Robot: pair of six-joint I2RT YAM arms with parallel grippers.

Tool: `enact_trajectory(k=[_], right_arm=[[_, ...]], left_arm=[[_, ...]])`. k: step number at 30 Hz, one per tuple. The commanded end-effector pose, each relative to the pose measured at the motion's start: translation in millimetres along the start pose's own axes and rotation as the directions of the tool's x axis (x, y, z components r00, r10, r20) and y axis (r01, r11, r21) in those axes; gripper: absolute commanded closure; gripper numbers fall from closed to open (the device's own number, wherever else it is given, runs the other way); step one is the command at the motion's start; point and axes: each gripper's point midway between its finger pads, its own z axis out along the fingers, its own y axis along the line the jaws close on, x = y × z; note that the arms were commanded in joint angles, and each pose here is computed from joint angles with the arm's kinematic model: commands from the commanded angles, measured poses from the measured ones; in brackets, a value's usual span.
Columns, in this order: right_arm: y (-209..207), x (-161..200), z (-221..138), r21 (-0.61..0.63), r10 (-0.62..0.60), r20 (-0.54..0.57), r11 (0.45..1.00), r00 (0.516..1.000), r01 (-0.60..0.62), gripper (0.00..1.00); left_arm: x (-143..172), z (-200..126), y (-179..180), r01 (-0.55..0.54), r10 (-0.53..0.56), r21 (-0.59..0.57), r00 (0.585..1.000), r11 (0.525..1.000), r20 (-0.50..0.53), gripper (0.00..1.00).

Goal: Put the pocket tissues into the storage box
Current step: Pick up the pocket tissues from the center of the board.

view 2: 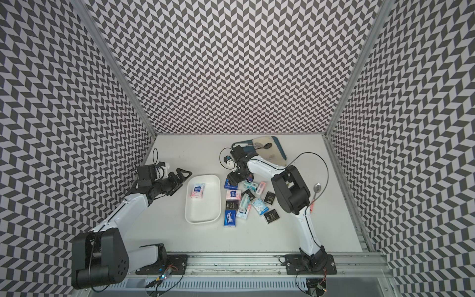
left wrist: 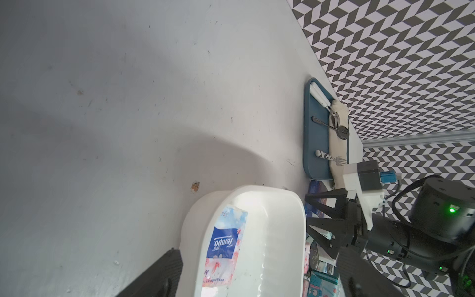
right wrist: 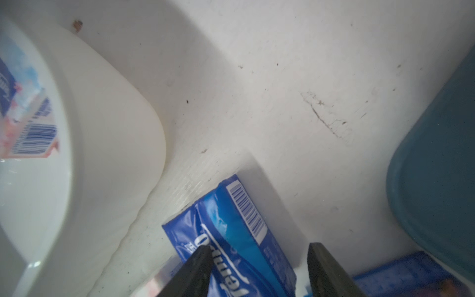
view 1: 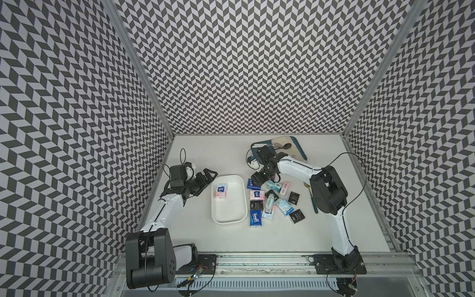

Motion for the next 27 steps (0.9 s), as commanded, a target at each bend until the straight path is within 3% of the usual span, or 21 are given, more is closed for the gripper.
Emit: enact_trajectory(k=[1,10,15,21,27], right_arm=[[5.1,4.0,6.9,-0.028,0.007,0.000,1.000,1.000,-0.007,0.39],[-0.4,16.7,18.8,-0.011,0.090,-0.014,0.996,0.996,-0.090,0.71],[-6.9,15.5,15.1,-0.034,0.236,-0.003,0.971,0.972,-0.236,0.86],[-10.7,-1.2,-11.3,-0.138,0.447,0.094,0.891,0.890,-0.433,0.98],[-10.0,-20.0,-55.1,-0.243,0.603,0.206,0.794,0.771,-0.557,1.00]], left_arm=[[2.2,-3.5,-3.2,-0.015,0.015,0.015,1.000,1.000,-0.005,0.01],[1.8,-3.7,-4.7,-0.008,0.008,0.021,1.000,1.000,-0.006,0.01],[2.7,-3.5,-4.2,-0.005,0.005,0.021,1.000,1.000,-0.008,0.01],[2.8,-4.2,-5.4,-0.007,0.007,0.025,1.000,1.000,-0.007,0.01],[3.5,-4.0,-6.1,0.001,-0.001,0.037,1.000,0.999,-0.001,0.01]])
